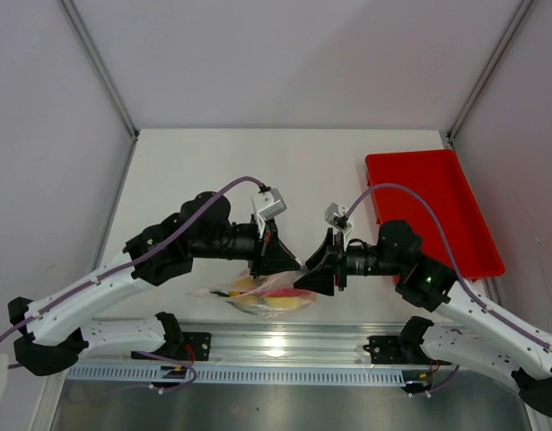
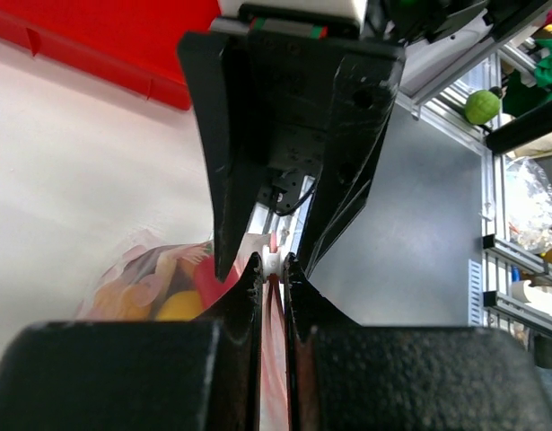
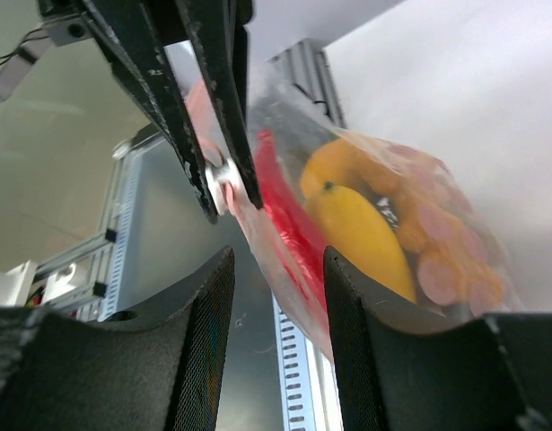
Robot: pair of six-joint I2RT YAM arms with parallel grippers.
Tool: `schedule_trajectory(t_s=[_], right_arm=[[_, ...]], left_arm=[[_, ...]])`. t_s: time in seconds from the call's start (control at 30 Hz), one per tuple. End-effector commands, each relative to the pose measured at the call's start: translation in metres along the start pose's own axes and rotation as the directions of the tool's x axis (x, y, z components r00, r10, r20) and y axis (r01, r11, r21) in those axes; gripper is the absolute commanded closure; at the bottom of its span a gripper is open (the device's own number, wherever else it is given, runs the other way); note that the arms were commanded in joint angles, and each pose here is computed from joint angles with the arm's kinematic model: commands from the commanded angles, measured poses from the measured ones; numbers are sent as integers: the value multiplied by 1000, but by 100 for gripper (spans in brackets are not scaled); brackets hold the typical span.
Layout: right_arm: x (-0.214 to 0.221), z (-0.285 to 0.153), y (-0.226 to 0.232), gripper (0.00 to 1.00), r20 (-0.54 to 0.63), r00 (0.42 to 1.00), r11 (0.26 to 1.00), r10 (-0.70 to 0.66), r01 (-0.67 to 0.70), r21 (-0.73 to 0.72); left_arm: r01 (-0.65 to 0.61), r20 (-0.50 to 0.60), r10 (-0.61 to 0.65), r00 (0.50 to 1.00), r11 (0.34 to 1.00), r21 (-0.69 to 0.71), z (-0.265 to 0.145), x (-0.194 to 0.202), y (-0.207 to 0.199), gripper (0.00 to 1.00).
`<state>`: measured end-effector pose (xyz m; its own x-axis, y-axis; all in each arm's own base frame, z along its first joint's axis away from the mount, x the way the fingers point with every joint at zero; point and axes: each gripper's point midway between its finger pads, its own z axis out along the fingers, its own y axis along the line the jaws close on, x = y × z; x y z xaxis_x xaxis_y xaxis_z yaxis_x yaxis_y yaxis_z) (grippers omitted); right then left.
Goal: Place the food in the zip-top bag and seal the zipper
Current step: Zip the zipper food storage bag at the center of the board.
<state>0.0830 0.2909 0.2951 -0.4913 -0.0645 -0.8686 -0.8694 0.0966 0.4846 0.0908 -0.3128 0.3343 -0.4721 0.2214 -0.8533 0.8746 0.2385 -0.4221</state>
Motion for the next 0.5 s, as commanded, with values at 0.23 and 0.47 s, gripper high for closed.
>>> schedule_trajectory(t_s=[0.23, 0.47], right_arm=[[-20, 12, 23, 62, 59, 995, 966, -80, 92, -242], [-24, 14, 18, 100, 87, 996, 969, -34, 54, -241]], left_arm=[[-1, 50, -4, 999, 995, 97, -2, -17, -17, 99], [7, 48, -12, 999, 994, 109, 0, -17, -15, 99]])
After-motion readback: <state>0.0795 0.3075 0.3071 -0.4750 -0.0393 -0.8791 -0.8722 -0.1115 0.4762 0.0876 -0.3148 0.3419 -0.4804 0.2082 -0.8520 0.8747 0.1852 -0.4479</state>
